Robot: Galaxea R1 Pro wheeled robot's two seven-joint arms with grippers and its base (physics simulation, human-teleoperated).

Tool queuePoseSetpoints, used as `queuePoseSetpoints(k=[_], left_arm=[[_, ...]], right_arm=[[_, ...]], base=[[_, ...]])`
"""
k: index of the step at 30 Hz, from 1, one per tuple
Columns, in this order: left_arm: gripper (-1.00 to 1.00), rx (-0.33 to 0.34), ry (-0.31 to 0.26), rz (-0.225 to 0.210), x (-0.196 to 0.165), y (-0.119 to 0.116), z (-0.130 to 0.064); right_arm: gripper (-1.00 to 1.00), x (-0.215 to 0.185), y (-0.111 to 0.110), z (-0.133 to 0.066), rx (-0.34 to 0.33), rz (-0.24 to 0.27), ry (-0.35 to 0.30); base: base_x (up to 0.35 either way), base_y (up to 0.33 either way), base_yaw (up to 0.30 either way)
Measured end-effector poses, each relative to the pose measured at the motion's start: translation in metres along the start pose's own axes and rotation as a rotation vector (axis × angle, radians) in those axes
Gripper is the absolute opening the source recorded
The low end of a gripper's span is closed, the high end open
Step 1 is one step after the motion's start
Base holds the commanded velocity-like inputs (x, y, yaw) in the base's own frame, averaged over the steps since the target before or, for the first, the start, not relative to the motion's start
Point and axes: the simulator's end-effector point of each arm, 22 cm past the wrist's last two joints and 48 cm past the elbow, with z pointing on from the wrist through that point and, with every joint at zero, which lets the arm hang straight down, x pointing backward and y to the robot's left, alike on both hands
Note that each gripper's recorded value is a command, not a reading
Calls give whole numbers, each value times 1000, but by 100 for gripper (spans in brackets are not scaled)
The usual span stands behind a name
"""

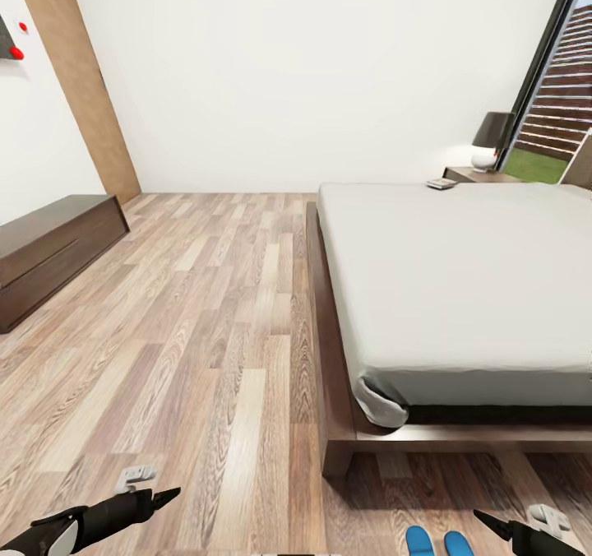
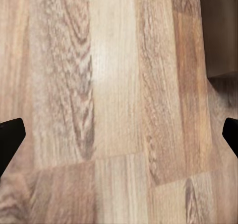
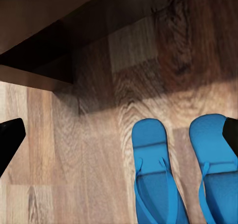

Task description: In the bedroom, move the book from the bed onto either nightstand, and place the two sandals side by side next to the bed.

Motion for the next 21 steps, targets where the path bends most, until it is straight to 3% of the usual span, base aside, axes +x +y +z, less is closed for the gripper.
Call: queuePoseSetpoints(k=[21], left_arm=[[100,17,-73,41,-35,-18,-18]], right_arm=[[100,-31,20,-13,-34,-31,-72]], base=[[0,0,0]])
